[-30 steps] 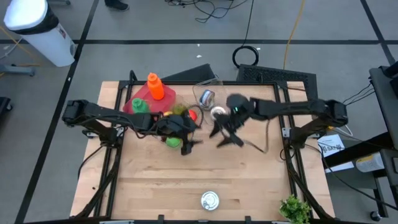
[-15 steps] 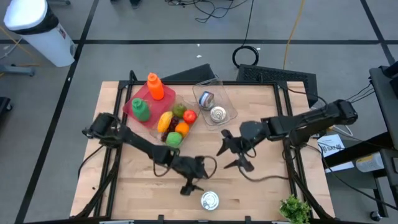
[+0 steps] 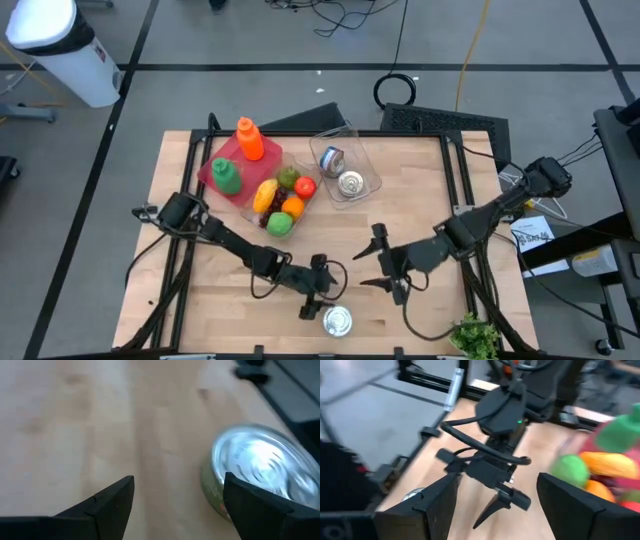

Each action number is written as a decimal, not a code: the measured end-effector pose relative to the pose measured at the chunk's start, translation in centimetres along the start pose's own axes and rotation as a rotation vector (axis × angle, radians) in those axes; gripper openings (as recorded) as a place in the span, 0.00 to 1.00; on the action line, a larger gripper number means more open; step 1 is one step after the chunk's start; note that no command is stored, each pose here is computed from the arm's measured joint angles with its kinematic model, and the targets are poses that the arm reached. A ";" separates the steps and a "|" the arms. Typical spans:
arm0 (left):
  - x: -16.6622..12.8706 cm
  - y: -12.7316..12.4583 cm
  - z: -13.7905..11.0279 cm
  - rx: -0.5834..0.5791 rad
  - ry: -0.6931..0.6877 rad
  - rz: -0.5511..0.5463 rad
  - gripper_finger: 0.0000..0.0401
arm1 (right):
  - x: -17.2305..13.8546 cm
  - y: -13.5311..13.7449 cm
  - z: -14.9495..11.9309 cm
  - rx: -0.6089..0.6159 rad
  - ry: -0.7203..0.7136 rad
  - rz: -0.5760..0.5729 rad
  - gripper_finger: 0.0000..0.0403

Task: Pick & Place Food Item
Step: Put the green tuna can into the right transparent bin

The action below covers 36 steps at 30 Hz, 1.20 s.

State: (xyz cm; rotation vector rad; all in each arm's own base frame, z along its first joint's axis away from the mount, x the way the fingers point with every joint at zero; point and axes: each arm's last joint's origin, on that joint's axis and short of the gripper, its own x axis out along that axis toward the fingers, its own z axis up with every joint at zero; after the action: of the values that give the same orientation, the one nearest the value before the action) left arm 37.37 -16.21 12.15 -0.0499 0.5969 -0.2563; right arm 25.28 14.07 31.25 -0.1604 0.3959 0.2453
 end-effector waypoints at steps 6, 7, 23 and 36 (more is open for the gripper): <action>0.1 2.4 0.1 -0.066 0.017 0.120 0.75 | -0.9 2.1 -0.2 -0.022 -0.008 -0.173 0.64; 0.1 2.7 0.1 -0.079 0.023 0.133 0.75 | -1.1 2.5 -0.2 -0.026 -0.012 -0.193 0.64; -0.2 9.3 0.3 -0.250 0.058 0.270 0.75 | 0.2 4.6 -10.1 0.122 -0.171 0.029 0.64; -0.4 9.9 -0.7 -0.263 0.148 0.307 0.75 | 2.4 4.2 -15.2 0.019 -0.083 -0.092 0.64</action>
State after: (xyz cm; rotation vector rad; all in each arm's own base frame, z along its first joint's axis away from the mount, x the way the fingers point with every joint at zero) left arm 38.89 -6.52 10.58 -0.1927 0.7732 0.1192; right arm 20.82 15.49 16.02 -0.1490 0.3072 0.1572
